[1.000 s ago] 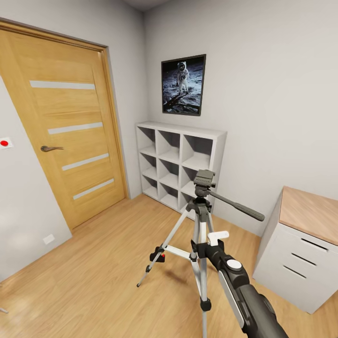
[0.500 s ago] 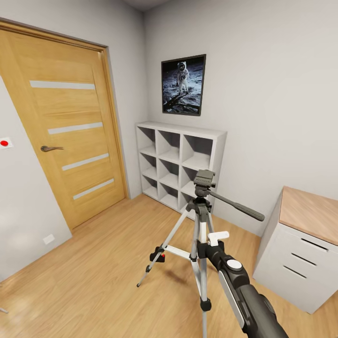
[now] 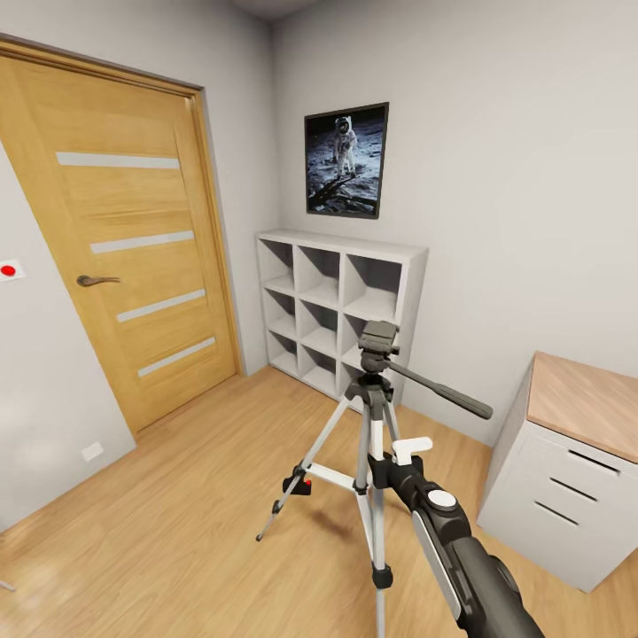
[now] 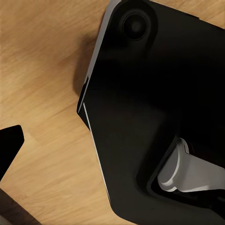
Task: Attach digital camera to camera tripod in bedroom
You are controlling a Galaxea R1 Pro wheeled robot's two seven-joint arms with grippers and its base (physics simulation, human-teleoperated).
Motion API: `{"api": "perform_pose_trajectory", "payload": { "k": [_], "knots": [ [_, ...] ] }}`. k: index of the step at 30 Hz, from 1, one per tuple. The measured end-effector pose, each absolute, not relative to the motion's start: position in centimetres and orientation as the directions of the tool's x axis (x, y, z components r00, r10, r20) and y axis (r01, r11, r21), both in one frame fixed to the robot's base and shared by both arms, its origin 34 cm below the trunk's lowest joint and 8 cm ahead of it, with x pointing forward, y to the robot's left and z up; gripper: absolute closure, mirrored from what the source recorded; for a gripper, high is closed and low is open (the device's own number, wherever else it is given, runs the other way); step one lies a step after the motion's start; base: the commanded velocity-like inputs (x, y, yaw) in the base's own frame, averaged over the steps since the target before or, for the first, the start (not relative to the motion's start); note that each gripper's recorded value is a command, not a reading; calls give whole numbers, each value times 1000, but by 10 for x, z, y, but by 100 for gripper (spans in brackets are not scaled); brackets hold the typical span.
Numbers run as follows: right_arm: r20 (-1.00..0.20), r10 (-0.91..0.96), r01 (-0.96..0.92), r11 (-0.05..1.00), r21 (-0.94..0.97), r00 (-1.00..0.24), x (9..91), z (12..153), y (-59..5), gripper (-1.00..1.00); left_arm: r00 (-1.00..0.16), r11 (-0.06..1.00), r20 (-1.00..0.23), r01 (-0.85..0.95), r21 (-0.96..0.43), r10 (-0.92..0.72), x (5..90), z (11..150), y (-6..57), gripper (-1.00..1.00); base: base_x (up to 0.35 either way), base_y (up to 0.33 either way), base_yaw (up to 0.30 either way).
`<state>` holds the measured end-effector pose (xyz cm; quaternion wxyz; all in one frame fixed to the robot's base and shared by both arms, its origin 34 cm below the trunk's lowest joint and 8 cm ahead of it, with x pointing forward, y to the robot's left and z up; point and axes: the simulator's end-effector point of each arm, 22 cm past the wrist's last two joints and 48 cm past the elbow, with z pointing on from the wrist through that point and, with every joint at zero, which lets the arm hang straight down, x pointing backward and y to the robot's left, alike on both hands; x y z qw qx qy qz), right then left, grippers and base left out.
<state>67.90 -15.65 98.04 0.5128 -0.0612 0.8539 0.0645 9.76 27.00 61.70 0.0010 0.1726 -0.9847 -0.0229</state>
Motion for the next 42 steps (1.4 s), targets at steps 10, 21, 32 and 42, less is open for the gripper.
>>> {"api": "perform_pose_trajectory", "payload": {
  "k": [10,21,32,42],
  "knots": [
    [-899,-40,-169,985,38,-436,684,998,-159,100,-940,939,-5,-341,45,-341,98,617,270,-100,0,0,0],
    [-893,-57,-164,986,19,-446,677,1061,-171,100,-940,939,-5,-340,45,-340,98,617,269,-100,0,0,0],
    [-882,-63,-158,987,13,-467,673,1062,-177,100,-941,940,-4,-338,44,-338,97,617,269,-100,0,0,0],
    [-887,-64,-157,988,10,-457,675,1064,-179,100,-941,940,-4,-338,44,-338,97,617,269,-100,0,0,0]
  ]
}}
